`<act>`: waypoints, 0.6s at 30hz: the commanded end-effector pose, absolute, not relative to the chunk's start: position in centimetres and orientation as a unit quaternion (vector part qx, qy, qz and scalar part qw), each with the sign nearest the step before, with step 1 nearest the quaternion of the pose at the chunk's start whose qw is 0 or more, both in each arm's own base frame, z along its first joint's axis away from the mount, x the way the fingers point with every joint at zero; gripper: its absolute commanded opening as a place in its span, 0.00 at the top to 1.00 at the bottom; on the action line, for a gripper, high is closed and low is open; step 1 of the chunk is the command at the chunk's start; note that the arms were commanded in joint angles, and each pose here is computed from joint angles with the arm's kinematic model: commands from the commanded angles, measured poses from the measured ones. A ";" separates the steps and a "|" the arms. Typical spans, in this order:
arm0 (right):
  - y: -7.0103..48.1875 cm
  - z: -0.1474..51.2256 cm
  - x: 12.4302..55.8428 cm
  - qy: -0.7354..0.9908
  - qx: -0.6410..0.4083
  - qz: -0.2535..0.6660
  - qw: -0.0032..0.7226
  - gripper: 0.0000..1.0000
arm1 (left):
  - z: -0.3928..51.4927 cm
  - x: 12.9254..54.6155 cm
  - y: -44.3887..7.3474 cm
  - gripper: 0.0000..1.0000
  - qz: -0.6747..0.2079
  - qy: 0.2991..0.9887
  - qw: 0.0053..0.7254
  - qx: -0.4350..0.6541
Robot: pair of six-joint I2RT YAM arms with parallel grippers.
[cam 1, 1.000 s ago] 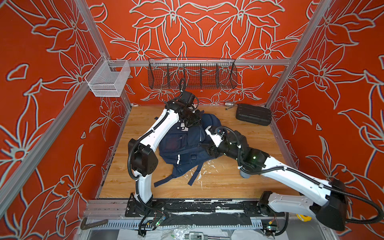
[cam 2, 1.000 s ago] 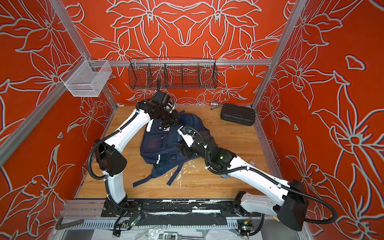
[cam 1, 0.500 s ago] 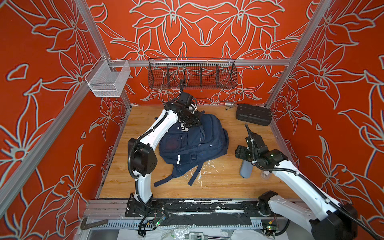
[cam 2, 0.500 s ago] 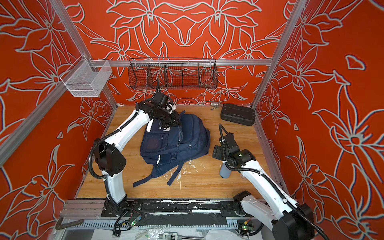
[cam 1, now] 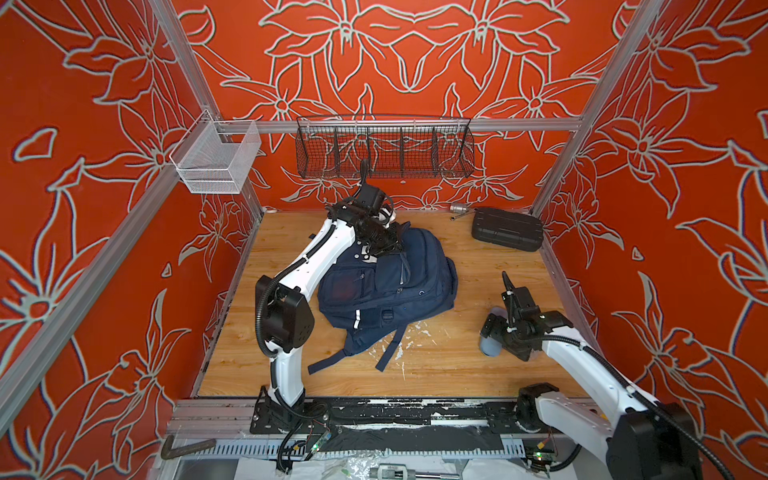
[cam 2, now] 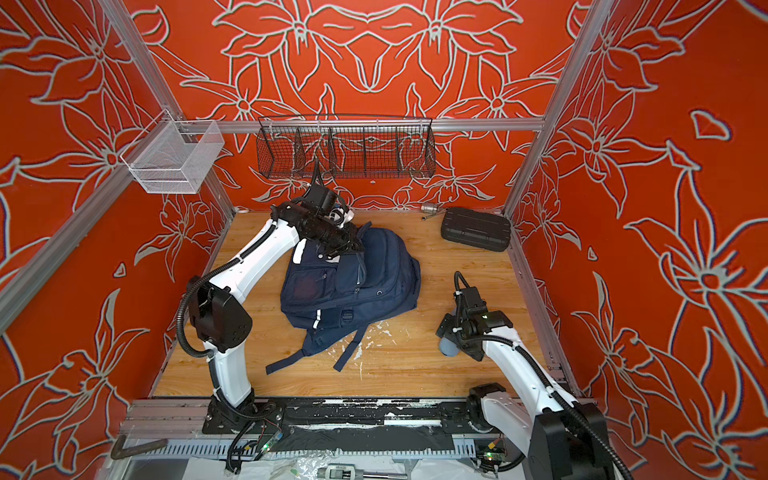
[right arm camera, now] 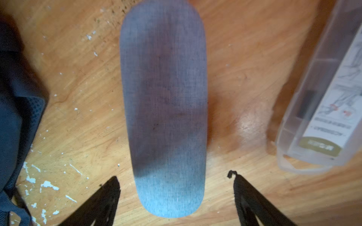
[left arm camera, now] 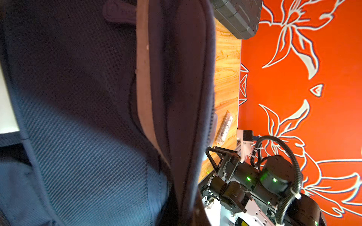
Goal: Pack the student bag
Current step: 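Release the zipper and grasp the grey fabric glasses case with right gripper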
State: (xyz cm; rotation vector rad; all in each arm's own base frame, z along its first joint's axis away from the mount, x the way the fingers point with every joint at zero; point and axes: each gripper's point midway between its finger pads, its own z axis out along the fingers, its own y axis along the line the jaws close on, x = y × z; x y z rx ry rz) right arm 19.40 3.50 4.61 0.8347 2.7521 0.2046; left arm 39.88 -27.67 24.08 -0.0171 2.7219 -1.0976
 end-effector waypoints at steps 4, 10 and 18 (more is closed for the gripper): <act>3.9 3.6 20.0 0.945 0.282 0.091 0.141 0.14 | 26.6 38.2 -28.7 1.00 -0.409 0.906 0.108 0.028; 3.8 2.9 20.2 0.951 0.260 0.083 0.142 0.25 | 26.2 37.7 -29.0 1.00 -0.404 0.909 0.101 0.029; 3.9 3.9 21.4 0.961 0.226 0.074 0.143 0.50 | 26.4 37.0 -29.3 1.00 -0.401 0.910 0.100 0.036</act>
